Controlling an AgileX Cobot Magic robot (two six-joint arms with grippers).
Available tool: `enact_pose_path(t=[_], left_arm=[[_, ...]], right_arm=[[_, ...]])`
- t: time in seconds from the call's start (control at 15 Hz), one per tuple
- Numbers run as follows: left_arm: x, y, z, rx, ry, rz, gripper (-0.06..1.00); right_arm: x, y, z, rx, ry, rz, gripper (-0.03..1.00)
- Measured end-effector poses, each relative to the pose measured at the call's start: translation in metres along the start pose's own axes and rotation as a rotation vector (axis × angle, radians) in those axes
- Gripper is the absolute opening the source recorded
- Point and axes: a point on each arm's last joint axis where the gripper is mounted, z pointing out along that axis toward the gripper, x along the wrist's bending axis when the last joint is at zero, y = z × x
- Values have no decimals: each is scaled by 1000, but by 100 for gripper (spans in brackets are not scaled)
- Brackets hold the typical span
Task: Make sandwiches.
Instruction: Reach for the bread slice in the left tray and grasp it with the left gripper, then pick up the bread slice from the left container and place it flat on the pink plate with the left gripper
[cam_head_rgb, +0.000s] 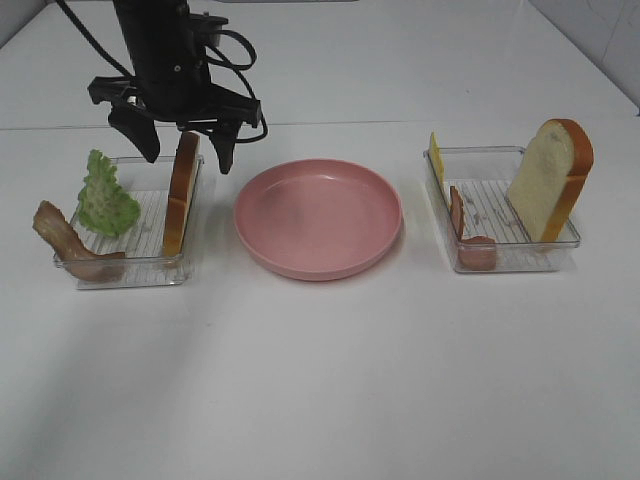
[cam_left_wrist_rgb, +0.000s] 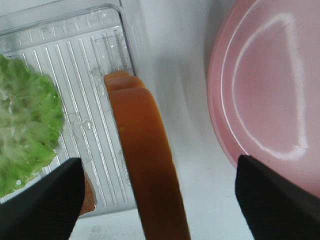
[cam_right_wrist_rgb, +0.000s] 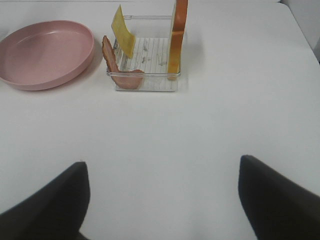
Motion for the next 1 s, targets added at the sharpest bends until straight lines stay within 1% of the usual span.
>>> enact_pose_path(t=[0.13,0.33,0.47,0.53,0.6,0.73,0.8,0.87,1.0], left_arm=[[1,0,10,17,16,2,77],[2,0,18,31,30,2,69],[2,0,18,29,30,-14,54],[2,0,18,29,30,-18,50],[2,0,17,27,30,-18,40],[3,0,16,27,35,-17,31],[3,0,16,26,37,-17,28],[3,0,16,27,44,-17,23],[4,0,16,25,46,-16,22]], right_arm=[[0,0,0,0,0,0,78],[0,0,0,0,0,0,78],[0,0,0,0,0,0,78],[0,0,0,0,0,0,78],[0,0,0,0,0,0,78],[0,0,0,0,0,0,78],[0,0,0,0,0,0,78],[0,0,0,0,0,0,78],[0,0,0,0,0,0,78]])
